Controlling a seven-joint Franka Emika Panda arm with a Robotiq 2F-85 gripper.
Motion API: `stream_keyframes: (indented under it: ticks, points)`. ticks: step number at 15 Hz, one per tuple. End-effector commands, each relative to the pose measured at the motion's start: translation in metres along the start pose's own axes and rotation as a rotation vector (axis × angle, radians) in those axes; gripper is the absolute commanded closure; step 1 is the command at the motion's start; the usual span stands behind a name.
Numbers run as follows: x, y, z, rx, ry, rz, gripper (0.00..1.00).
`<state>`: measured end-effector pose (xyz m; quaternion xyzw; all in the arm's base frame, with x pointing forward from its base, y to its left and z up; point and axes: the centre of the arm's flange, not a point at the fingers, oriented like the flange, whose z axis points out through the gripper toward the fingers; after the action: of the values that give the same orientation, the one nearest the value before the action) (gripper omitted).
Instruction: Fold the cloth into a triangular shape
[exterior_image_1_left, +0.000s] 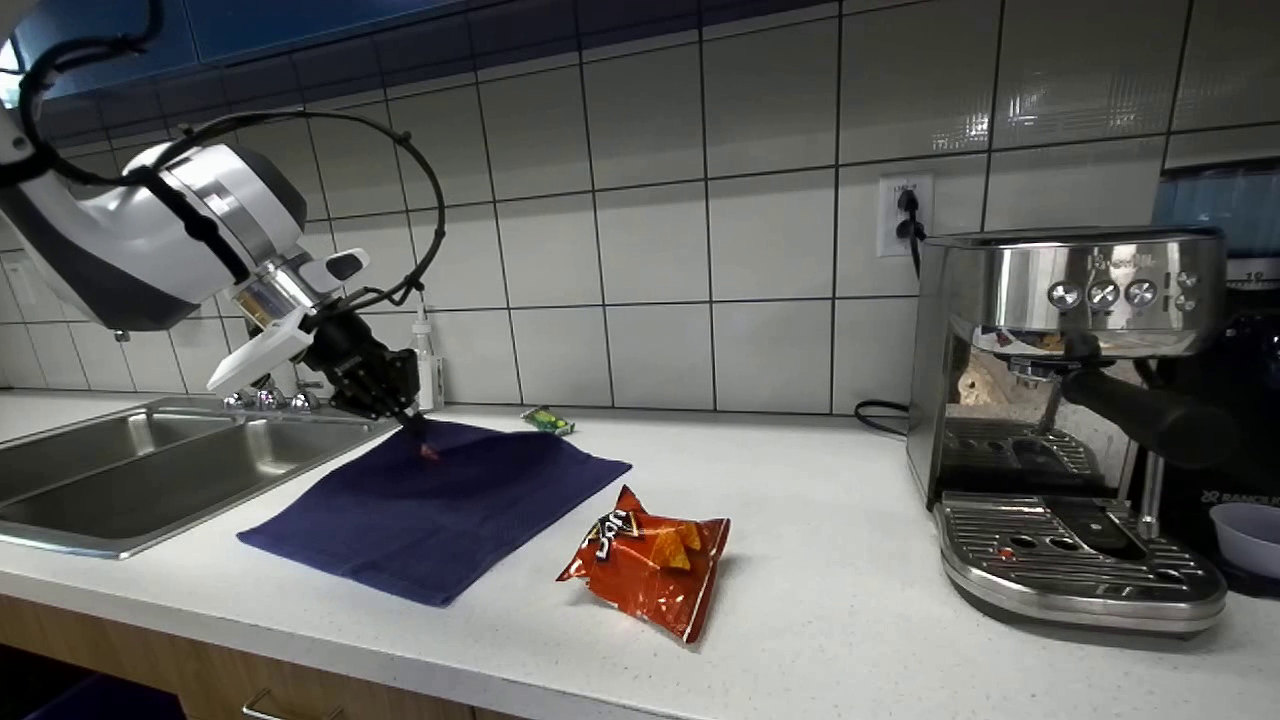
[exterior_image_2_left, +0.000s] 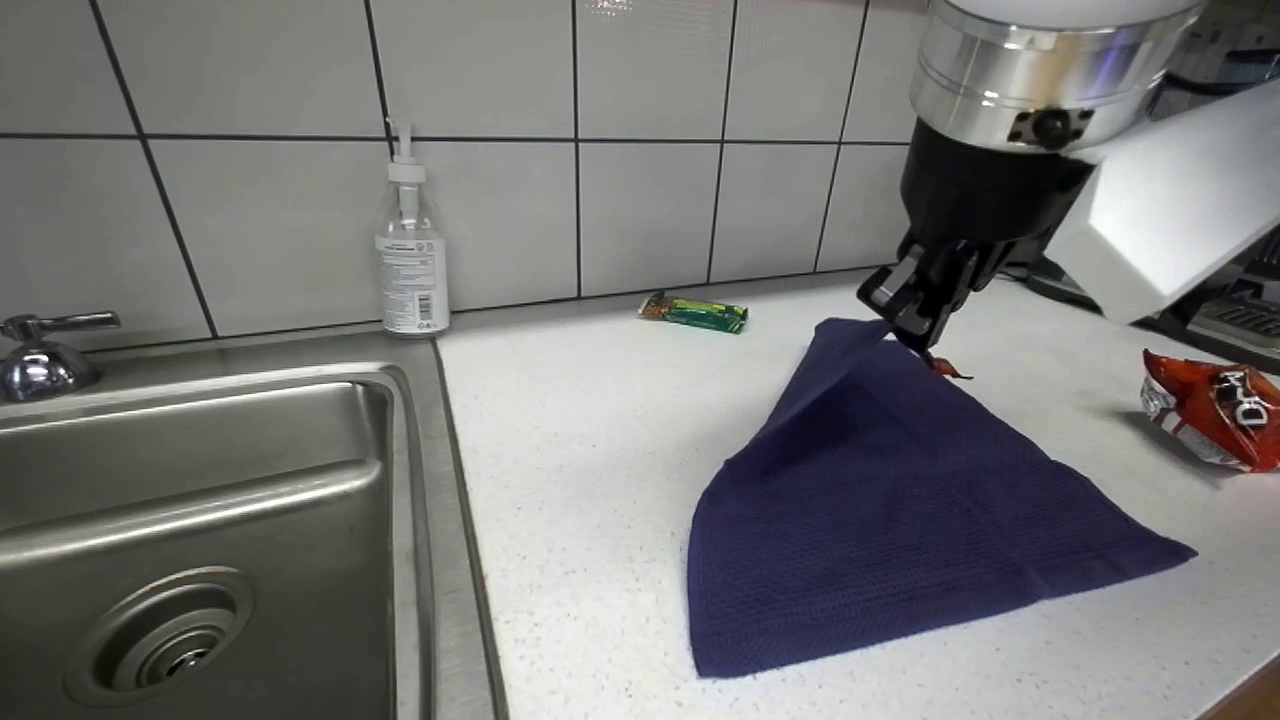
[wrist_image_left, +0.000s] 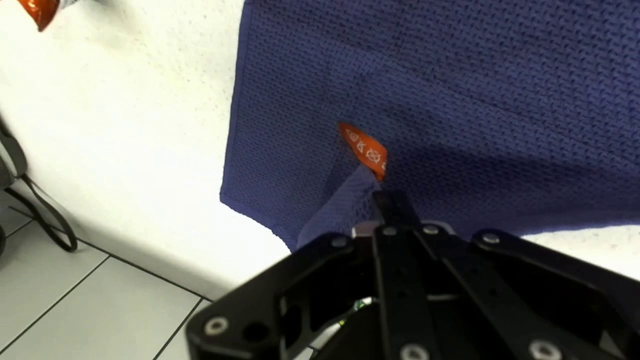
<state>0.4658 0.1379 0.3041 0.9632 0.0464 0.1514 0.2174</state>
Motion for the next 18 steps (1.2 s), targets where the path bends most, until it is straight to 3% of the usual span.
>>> stream_keyframes:
  ticks: [1,18]
  points:
    - [-0.021,0.019,-0.007,-0.008,0.003,-0.036,1.0]
    - [-0.051,0.067,0.004,0.107,-0.1,-0.058,1.0]
